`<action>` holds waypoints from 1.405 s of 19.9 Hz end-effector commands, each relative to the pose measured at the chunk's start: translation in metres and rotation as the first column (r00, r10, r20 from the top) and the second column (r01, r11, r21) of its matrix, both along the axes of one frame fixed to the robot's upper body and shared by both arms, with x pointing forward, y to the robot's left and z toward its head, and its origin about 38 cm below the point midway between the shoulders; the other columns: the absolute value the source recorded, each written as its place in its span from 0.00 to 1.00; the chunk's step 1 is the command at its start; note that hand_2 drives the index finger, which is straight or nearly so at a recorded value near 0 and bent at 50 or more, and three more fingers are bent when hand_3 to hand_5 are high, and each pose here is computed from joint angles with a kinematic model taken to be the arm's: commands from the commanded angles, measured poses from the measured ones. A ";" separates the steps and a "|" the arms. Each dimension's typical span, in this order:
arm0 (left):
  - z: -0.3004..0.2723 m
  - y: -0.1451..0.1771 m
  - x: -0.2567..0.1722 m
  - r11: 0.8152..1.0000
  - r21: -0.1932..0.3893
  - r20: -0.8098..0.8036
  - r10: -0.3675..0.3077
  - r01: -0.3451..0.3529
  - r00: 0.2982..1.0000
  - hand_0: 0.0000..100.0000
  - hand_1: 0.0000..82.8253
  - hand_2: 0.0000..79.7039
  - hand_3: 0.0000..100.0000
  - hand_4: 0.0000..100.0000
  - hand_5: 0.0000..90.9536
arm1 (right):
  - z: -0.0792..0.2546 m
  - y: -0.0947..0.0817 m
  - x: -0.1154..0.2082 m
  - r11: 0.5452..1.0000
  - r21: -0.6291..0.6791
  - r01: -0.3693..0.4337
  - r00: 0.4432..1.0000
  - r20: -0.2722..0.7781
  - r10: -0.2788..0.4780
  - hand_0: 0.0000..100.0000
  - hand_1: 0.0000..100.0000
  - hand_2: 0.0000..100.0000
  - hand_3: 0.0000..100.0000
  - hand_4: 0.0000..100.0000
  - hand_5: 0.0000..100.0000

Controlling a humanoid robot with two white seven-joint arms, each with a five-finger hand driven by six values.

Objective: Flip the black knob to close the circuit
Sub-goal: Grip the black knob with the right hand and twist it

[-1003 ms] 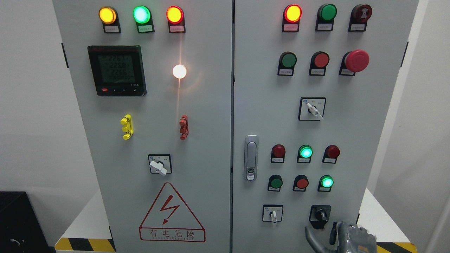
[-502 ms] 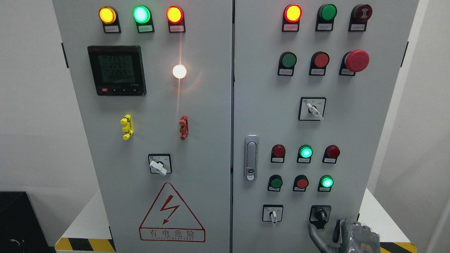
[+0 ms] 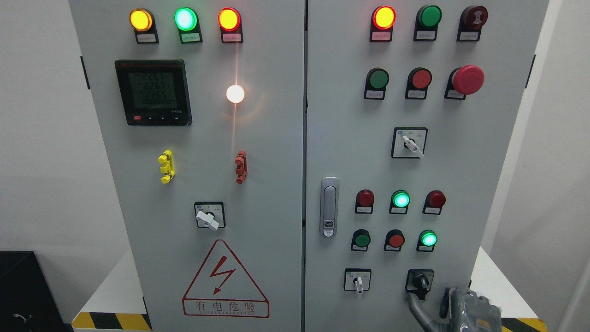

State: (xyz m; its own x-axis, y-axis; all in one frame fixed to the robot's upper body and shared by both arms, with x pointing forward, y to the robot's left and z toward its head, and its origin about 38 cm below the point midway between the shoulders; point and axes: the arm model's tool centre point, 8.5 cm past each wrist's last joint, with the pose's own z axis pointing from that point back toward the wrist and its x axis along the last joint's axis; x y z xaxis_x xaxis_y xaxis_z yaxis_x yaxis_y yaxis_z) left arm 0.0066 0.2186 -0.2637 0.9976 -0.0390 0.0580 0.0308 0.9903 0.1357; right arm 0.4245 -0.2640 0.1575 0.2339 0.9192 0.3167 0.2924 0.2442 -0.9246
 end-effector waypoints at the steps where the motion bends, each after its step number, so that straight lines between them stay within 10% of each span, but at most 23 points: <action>1: 0.000 -0.001 -0.005 1.000 -0.004 0.005 0.002 -0.002 1.000 0.12 0.67 0.00 0.00 0.00 0.00 | -0.003 -0.009 -0.001 1.000 0.007 0.023 1.000 -0.007 -0.023 0.00 0.00 0.82 1.00 0.93 1.00; 28: 0.000 -0.001 -0.005 1.000 -0.004 0.005 0.002 -0.002 1.000 0.12 0.67 0.00 0.00 0.00 0.00 | 0.004 -0.022 0.002 0.998 0.033 0.049 0.999 0.013 -0.050 0.00 0.00 0.82 1.00 0.93 1.00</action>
